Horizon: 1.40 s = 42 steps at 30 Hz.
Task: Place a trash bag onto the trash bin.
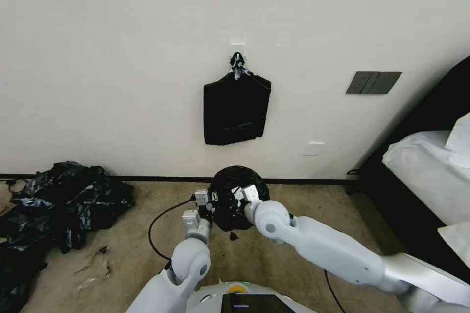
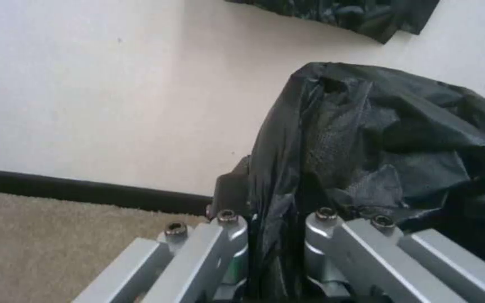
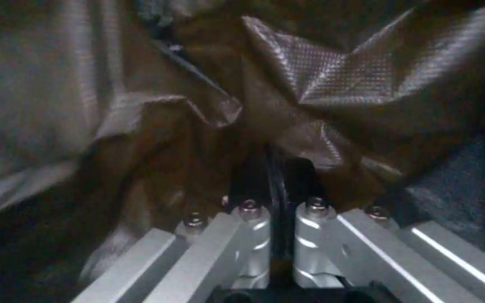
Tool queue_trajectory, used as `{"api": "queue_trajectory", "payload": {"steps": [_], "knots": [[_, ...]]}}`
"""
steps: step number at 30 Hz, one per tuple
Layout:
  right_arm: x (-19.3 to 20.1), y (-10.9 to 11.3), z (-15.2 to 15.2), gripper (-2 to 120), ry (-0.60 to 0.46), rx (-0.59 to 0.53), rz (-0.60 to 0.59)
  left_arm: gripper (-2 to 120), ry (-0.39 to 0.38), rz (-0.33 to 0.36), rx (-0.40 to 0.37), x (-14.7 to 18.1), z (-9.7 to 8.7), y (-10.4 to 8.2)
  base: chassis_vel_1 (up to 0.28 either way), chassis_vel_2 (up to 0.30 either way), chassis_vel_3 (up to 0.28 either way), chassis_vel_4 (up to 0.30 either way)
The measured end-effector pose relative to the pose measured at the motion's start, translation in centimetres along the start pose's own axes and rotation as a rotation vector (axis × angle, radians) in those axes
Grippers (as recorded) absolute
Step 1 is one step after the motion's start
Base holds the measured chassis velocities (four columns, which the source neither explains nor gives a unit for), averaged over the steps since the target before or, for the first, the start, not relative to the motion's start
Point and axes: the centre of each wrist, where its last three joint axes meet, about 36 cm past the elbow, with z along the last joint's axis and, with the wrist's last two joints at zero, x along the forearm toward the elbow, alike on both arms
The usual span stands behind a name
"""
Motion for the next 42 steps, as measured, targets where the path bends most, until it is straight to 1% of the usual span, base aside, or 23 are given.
{"api": "queue_trajectory", "payload": {"steps": [6,12,16,24,30,32,42], "knots": [[-2.3,0.1,0.4,0,0.026,-0.014,0.034,6,-0.001,0.013,0.009,0.2,-0.2,-0.1,0.0,0.0,0.0,0.0],[-3.4,0.2,0.6,0,0.036,-0.025,0.044,6,0.005,0.027,0.02,0.7,-0.3,-0.2,0.0,0.0,0.0,0.0],[-4.6,0.1,0.9,0,0.043,-0.024,0.053,6,0.007,0.038,0.043,0.9,-0.7,-0.1,0.0,0.0,0.0,0.0],[-5.7,0.2,1.3,0,0.055,-0.023,0.048,6,0.015,0.054,0.056,1.3,-0.8,0.0,0.0,0.0,0.0,0.0],[-6.3,0.0,1.7,0,0.07,-0.03,0.035,6,0.009,0.09,0.062,2.0,-0.8,0.2,0.0,0.0,0.0,0.0],[-6.4,0.0,1.8,0,0.073,-0.03,0.031,6,0.004,0.102,0.057,2.3,-0.7,0.2,0.0,0.0,0.0,0.0],[-7.0,0.0,2.5,0,0.096,-0.02,0.04,6,-0.011,0.115,0.035,2.9,-0.4,0.2,0.0,0.0,0.0,0.0]]}}
